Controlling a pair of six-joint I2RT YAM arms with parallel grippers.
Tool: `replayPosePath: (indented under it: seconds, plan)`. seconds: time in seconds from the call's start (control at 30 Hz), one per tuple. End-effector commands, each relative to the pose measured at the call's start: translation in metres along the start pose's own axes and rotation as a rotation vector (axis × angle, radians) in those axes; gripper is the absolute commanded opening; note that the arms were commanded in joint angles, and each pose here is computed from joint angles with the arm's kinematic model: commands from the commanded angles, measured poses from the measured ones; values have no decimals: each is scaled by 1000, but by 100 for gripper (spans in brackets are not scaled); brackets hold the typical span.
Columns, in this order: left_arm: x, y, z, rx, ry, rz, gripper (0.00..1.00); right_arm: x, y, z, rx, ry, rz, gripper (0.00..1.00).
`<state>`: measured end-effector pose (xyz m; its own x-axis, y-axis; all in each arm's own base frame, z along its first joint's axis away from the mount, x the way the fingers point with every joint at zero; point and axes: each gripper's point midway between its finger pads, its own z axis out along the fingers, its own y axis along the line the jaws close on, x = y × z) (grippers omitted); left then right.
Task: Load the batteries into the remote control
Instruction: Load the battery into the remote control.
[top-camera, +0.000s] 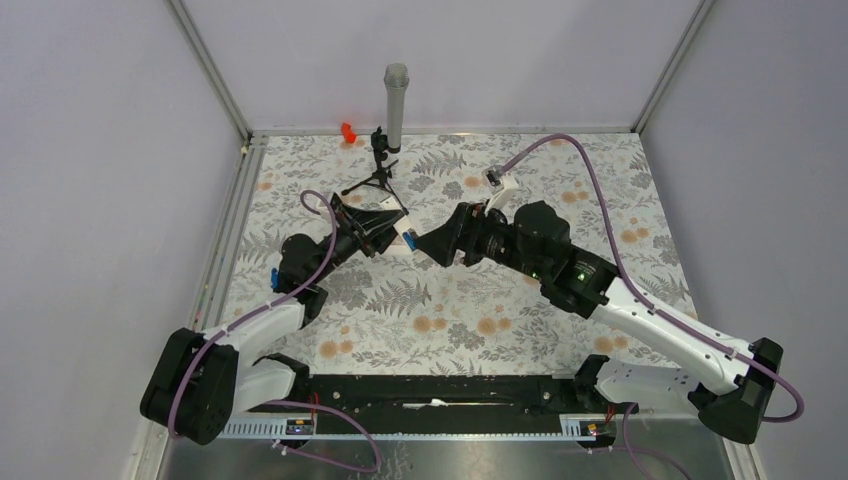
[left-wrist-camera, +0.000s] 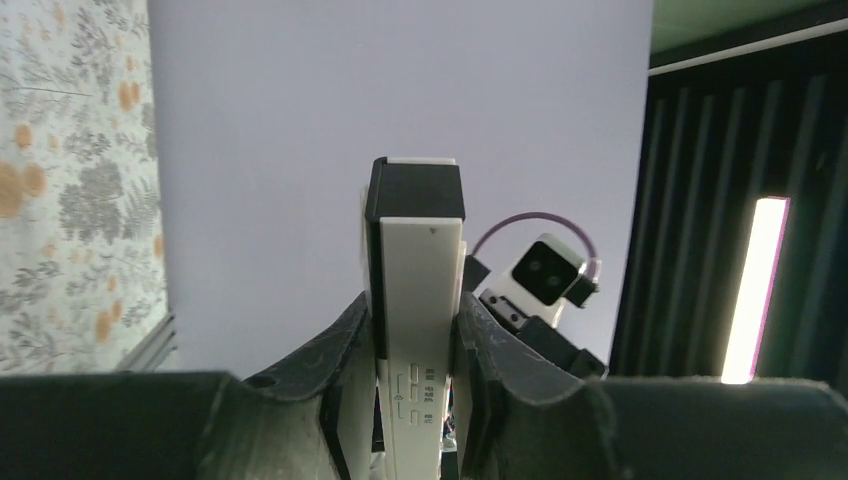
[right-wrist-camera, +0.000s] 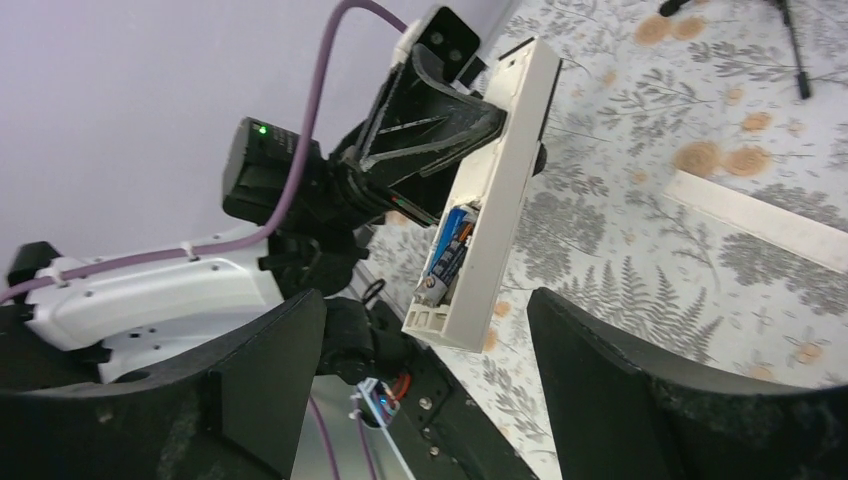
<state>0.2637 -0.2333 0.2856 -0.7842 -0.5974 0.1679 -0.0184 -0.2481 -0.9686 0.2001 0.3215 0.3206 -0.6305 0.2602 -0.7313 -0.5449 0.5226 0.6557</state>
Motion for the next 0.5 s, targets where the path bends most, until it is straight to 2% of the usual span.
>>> replayPosePath:
  seconds: [0.0, 0.1, 0.3, 0.47]
  plan:
    - [2, -41, -2, 140, -7, -67, 0, -21, 26, -2, -124, -108, 92, 82]
    - [1, -43, -4, 136, -29, -62, 0, -22, 25, -1, -131, -125, 119, 81]
    - [3, -47, -5, 143, -28, -53, 0, -21, 24, 3, -134, -129, 150, 70]
    - [1, -43, -6, 137, -35, -54, 0, -23, 28, 5, -161, -140, 166, 66]
